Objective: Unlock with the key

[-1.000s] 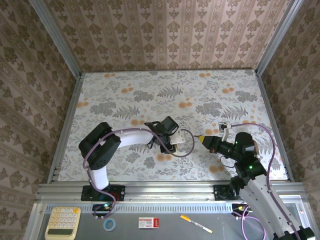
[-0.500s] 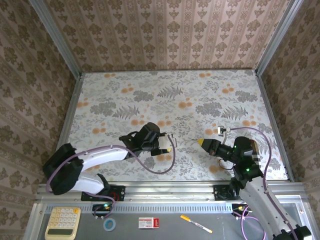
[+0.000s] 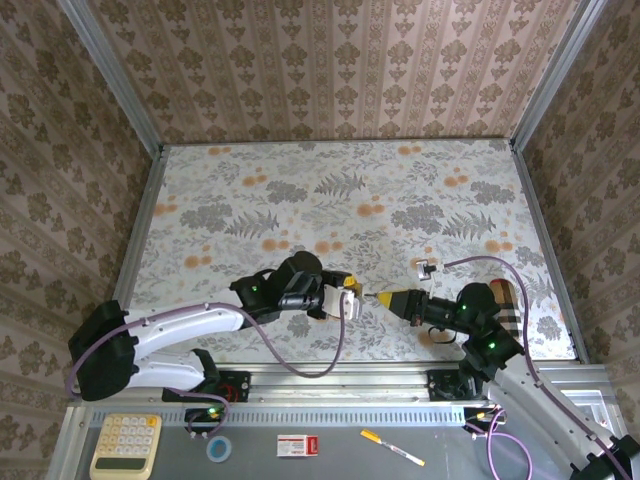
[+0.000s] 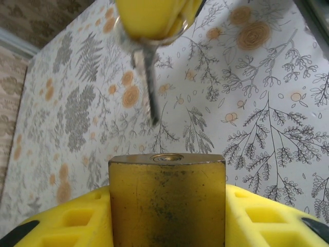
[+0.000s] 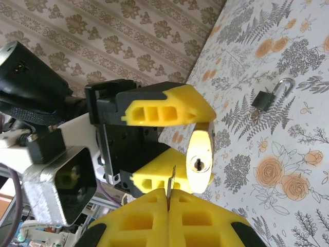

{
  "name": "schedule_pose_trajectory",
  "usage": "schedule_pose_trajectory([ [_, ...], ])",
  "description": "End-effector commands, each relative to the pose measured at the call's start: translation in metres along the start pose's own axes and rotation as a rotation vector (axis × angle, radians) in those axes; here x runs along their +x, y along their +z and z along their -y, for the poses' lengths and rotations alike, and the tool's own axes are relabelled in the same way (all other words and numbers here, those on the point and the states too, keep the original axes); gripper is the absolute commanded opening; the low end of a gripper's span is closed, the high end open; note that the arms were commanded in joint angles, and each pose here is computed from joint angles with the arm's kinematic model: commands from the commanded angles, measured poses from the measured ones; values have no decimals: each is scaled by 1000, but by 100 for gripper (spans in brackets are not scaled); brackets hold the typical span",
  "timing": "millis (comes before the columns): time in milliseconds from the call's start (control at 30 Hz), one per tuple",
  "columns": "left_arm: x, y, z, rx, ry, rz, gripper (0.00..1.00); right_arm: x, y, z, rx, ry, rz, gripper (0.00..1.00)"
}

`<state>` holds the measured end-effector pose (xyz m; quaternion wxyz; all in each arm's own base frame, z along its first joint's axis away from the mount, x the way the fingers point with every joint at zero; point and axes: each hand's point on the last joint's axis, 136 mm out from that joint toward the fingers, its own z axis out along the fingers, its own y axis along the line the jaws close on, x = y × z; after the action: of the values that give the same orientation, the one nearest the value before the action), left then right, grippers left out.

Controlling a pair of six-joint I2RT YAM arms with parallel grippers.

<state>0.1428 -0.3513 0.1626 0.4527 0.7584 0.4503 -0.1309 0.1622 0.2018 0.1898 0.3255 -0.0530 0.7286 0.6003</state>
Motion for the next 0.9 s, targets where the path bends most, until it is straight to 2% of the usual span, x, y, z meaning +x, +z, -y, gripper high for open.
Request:
schedule_pose_trajectory([
  [0,-31,-18,-21,-39,144,67,14,-5,-1,-5,-24,-49,42,0],
  [233,-35,-23,-21,-9,214,55,12,-1,-4,-4,-33,-54,48,0],
  [867,-43,-18,-27,-2,157,80,10,0,-4,-11,-71,-76,68,0],
])
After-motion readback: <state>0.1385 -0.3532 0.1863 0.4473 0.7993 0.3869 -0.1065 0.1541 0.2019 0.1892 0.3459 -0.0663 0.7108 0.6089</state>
